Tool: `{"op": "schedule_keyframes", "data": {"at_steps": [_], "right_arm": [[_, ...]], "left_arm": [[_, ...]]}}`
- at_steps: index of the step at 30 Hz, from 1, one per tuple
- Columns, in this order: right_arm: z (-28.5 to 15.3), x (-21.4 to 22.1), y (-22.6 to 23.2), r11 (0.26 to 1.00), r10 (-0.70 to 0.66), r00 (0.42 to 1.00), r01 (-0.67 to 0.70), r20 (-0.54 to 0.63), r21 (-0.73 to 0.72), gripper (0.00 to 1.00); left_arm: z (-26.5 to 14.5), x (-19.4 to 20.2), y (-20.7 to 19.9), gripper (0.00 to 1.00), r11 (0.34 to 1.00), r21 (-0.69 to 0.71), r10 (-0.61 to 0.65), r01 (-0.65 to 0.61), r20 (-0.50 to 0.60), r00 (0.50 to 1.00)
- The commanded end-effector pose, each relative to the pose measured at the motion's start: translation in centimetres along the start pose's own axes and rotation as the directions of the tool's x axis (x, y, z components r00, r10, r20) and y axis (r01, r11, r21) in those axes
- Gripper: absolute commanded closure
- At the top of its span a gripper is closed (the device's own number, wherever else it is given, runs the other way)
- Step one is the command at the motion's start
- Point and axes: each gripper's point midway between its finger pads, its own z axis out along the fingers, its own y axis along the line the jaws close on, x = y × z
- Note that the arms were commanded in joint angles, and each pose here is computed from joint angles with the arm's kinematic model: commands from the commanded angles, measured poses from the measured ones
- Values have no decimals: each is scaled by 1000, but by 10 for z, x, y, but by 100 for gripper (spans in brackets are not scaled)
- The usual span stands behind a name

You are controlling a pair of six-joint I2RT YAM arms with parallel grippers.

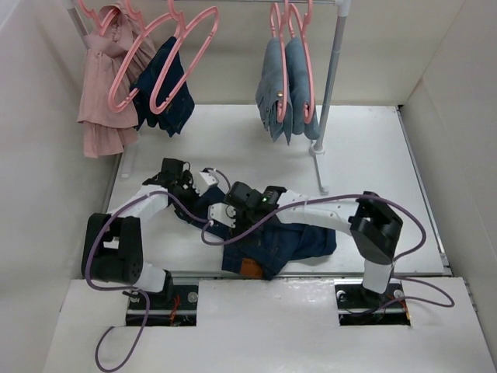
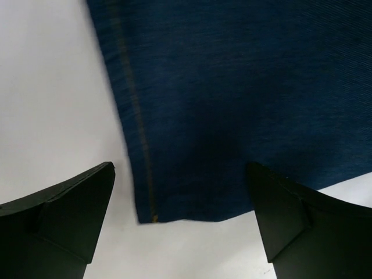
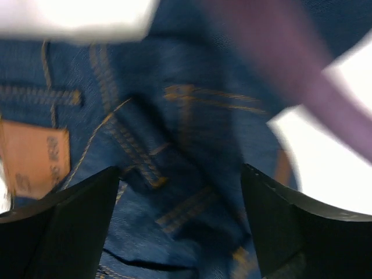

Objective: Place the trousers on the hanger
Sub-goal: Flatten out the trousers at the center of the board.

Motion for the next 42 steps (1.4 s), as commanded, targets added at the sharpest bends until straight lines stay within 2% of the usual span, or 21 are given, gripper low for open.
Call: {"op": "schedule_keyframes", "data": {"at_steps": [1,4,8,10,11,15,16,18,19,25,28,29,30,31,32,33,35,37,39,41,42], "right_arm": [[-12,1,20,992,-67,997,64,-24,-111,12],[-30,2,22,992,-87,996,85,-23,-95,10],[-44,-5,26,990,-117,993,117,2,-81,5],[-31,2,29,989,-126,991,122,-41,-87,5],[-24,7,27,990,-131,988,126,-86,-60,7],[15,35,25,990,-136,970,127,-201,-56,31],[24,41,28,990,-137,964,124,-226,-71,59],[24,34,24,993,-111,970,103,-218,-50,80],[21,27,21,995,-99,973,93,-206,-40,100],[-40,-60,-21,970,193,978,-202,74,134,100],[-121,-111,-54,843,492,789,-538,367,28,100],[-131,-87,-80,760,597,697,-650,397,-3,100],[-188,-100,-96,656,661,491,-745,567,-120,100],[-208,-89,-104,597,697,376,-776,611,-203,100],[-191,-25,-126,429,762,233,-880,604,-202,100],[-253,-16,-133,399,675,72,-872,734,-282,100],[-281,75,-139,96,591,-223,-935,776,-342,100],[-290,133,-133,-123,495,-371,-925,786,-359,100],[-291,200,-121,-356,371,-451,-876,812,-325,100],[-286,225,-97,-464,336,-502,-825,797,-323,100],[-286,234,-92,-494,310,-520,-803,796,-333,100]], "left_arm": [[4,-2,-20,6,998,36,43,-44,29,999],[5,2,-27,18,998,49,49,-50,23,999],[9,6,-24,51,998,24,64,-65,20,998],[10,9,-22,95,999,2,49,-49,10,999],[11,6,-16,100,999,-25,34,-33,19,999],[8,7,-13,100,999,-48,13,-12,13,1000],[4,8,-8,100,997,-71,3,-2,15,1000],[-5,13,5,100,992,-125,-33,35,12,999],[-8,16,11,100,988,-147,-44,45,9,999],[-41,48,68,100,909,-398,-156,127,-40,987],[-64,53,93,100,862,-484,-188,147,-35,982],[-70,51,101,100,849,-507,-193,152,-28,981],[-75,53,106,100,839,-524,-194,147,-35,980],[-79,51,110,100,831,-537,-195,146,-35,980],[-85,50,116,100,825,-547,-192,142,-36,981],[-88,49,117,100,821,-553,-189,142,-30,981],[-89,47,112,100,853,-513,-153,100,-64,986],[-84,41,97,100,904,-424,-96,55,-77,992],[-73,32,74,97,947,-319,-59,31,-78,995],[-55,15,54,74,966,-257,-29,8,-75,997],[-49,10,47,54,971,-238,-30,12,-71,997]]}}
